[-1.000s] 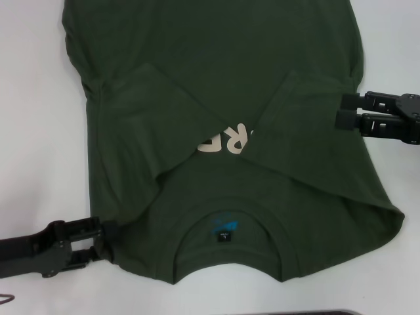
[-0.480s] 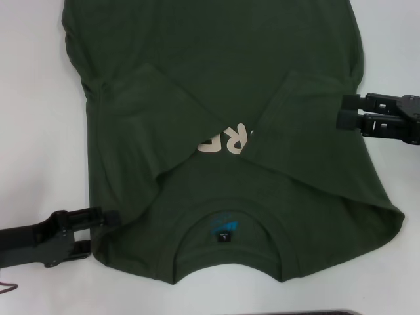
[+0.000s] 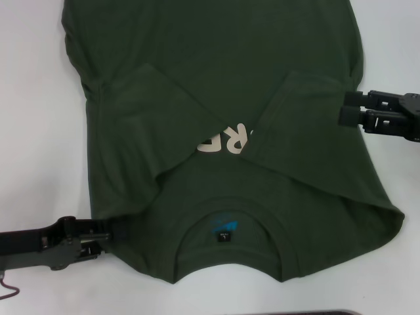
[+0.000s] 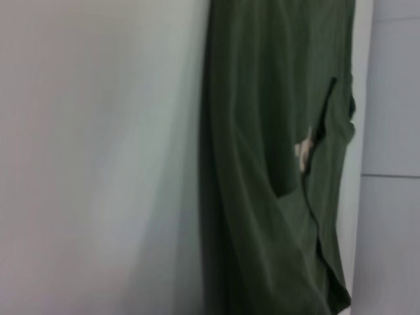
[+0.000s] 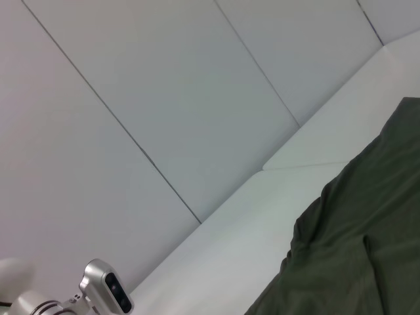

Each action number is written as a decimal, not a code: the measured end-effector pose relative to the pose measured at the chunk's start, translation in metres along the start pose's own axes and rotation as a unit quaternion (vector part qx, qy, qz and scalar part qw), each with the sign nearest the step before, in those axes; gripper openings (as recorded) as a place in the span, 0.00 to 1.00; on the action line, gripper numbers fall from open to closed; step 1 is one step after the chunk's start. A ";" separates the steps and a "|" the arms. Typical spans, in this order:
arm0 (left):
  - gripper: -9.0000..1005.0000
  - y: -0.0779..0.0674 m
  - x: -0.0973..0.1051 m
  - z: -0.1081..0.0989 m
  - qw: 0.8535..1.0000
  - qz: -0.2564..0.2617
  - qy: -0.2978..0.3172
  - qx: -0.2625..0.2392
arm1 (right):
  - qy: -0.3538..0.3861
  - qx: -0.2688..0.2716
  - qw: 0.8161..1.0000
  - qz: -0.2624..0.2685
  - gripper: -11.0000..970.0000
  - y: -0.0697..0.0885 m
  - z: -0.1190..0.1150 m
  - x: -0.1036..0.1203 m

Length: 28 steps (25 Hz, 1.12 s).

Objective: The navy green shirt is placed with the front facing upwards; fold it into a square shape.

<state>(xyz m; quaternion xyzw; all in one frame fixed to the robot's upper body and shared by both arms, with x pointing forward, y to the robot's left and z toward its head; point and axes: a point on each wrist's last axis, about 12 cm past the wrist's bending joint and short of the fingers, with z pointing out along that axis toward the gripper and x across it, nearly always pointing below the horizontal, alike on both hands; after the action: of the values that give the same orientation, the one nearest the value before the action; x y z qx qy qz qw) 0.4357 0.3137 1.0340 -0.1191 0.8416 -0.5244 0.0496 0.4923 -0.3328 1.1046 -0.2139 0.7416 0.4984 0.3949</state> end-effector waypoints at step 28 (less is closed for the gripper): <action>0.03 -0.003 0.001 0.002 0.997 0.069 0.024 -0.006 | 0.013 0.042 0.997 0.065 0.89 -0.008 -0.025 -0.002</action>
<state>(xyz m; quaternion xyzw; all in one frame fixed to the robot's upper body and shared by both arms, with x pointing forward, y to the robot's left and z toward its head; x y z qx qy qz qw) 0.4354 0.3106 1.0362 -0.0485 0.8517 -0.5179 0.0642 0.4900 -0.3585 1.1070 -0.1549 0.7793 0.4887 0.3603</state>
